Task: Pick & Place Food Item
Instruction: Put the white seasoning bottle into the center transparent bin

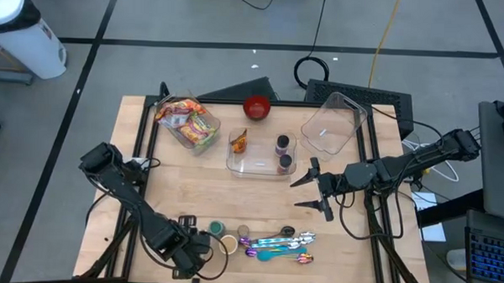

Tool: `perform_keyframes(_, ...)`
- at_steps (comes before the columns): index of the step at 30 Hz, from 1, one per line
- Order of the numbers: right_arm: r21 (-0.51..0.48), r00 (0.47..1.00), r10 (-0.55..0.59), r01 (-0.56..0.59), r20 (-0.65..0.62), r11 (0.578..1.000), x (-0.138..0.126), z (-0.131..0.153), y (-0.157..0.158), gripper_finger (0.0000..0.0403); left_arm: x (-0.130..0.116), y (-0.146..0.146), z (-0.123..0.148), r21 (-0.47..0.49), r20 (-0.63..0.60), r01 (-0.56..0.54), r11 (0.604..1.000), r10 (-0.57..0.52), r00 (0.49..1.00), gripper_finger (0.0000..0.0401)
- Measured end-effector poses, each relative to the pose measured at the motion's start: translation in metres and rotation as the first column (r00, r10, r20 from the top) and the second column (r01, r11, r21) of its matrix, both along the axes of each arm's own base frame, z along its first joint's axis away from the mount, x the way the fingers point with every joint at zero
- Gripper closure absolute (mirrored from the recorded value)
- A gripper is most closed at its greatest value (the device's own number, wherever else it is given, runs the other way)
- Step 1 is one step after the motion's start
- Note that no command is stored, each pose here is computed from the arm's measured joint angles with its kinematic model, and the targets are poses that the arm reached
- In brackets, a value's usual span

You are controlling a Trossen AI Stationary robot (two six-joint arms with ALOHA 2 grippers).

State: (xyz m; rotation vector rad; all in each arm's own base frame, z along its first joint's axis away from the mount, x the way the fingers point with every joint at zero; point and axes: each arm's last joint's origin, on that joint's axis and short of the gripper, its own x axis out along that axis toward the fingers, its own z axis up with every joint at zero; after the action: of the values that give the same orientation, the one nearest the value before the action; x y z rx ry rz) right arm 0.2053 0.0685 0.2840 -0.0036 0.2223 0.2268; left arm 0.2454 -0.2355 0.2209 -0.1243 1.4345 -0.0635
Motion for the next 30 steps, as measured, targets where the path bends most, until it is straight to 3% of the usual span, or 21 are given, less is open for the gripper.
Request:
perform_keyframes(2,0.0,1.0,0.0,0.0,0.0,1.0,0.0,0.0,0.0,0.0147,0.0,0.0,0.0,0.002,0.002,0.01,1.0,-0.01,1.0,0.0195)
perform_keyframes(8,0.01,1.0,-0.003,0.003,-0.003,1.0,0.0,0.0,0.0,0.0147,0.001,0.001,0.0,-0.003,0.0,0.013,1.0,-0.013,1.0,0.0195)
perform_keyframes(16,0.014,1.0,-0.003,0.003,-0.003,1.0,0.0,0.0,0.0,0.0147,0.007,-0.003,0.018,-0.088,-0.03,0.023,0.996,-0.026,0.999,0.0195)
perform_keyframes(23,0.014,1.0,-0.003,0.003,-0.003,1.0,0.0,0.0,0.0,0.0147,0.015,-0.004,0.07,-0.123,0.03,0.015,0.992,-0.012,0.999,0.0195)
perform_keyframes(30,0.014,1.0,-0.003,0.003,-0.003,1.0,0.0,0.0,0.0,0.0147,0.022,0.01,0.135,-0.085,0.204,-0.052,0.995,0.069,0.976,0.0195)
